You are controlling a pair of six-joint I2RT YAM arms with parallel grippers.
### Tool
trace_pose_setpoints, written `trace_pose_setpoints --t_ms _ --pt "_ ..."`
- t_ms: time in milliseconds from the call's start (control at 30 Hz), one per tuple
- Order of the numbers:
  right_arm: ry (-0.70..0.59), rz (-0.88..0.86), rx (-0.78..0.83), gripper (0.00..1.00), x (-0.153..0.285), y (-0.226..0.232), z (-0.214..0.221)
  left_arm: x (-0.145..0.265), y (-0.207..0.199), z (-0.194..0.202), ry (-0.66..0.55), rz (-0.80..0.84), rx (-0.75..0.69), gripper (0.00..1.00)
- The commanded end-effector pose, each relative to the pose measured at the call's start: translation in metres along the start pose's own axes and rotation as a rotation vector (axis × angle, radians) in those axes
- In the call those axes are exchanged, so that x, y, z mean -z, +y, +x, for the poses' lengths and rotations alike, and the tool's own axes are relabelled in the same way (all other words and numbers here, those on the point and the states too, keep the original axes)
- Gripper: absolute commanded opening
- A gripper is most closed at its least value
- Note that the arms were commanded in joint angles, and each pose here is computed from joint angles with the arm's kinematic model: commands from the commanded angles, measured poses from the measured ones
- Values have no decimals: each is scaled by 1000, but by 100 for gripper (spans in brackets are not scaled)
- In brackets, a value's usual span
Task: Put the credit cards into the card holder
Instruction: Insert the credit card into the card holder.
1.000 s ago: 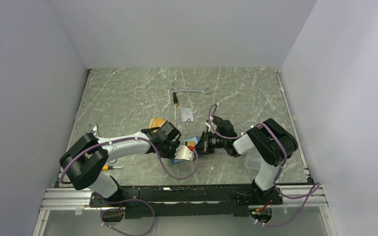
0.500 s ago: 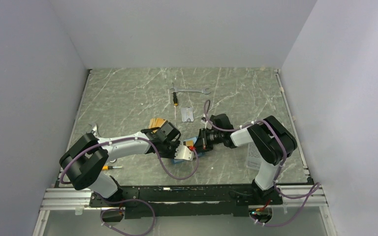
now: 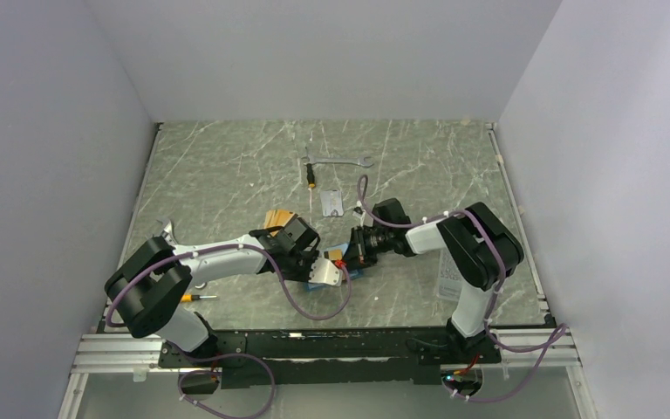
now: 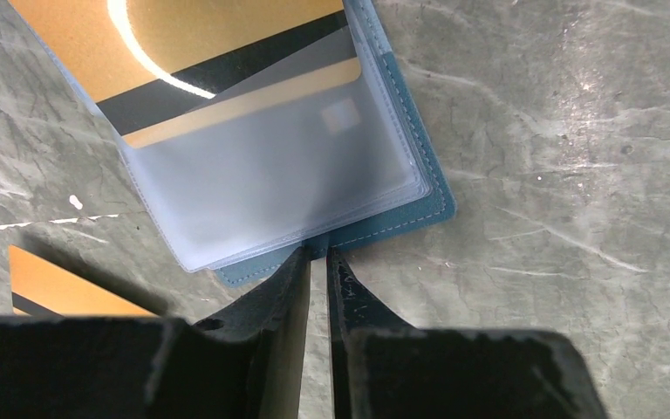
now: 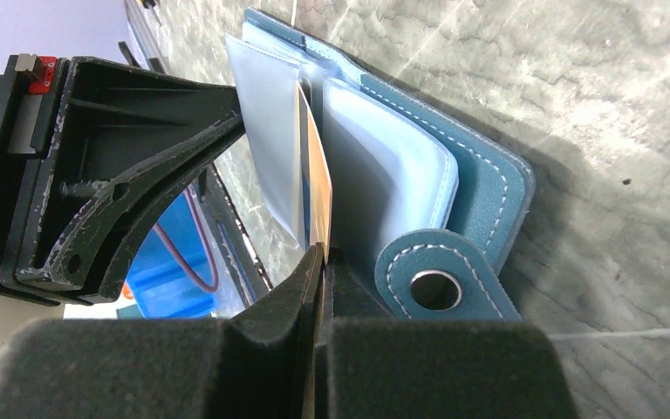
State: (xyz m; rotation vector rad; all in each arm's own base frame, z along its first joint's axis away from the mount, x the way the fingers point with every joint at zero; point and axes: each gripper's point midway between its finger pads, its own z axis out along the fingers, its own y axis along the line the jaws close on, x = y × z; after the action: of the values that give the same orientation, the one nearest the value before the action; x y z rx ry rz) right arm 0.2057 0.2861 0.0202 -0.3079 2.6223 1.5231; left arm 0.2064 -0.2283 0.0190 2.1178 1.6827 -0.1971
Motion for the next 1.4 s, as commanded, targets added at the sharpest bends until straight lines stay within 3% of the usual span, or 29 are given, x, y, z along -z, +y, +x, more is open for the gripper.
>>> trace_pose_setpoints --t_ms 0,867,967,1133,1267,1367 --pt "59 71 -15 0 -1 -19 14 1 -1 12 40 -15 -7 18" --pt "176 119 19 0 -18 -20 8 0 -4 12 34 -6 -19 17" --pt "158 152 8 9 -20 -23 8 0 -4 12 32 -7 -17 17" --pt "98 209 7 34 -14 -22 2 0 -4 13 33 -9 -19 17" --pt "67 247 32 79 -3 -13 -8 1 -3 13 31 -13 -18 17" --pt "48 271 69 82 5 -5 -15 1 -4 13 30 -8 -18 16"
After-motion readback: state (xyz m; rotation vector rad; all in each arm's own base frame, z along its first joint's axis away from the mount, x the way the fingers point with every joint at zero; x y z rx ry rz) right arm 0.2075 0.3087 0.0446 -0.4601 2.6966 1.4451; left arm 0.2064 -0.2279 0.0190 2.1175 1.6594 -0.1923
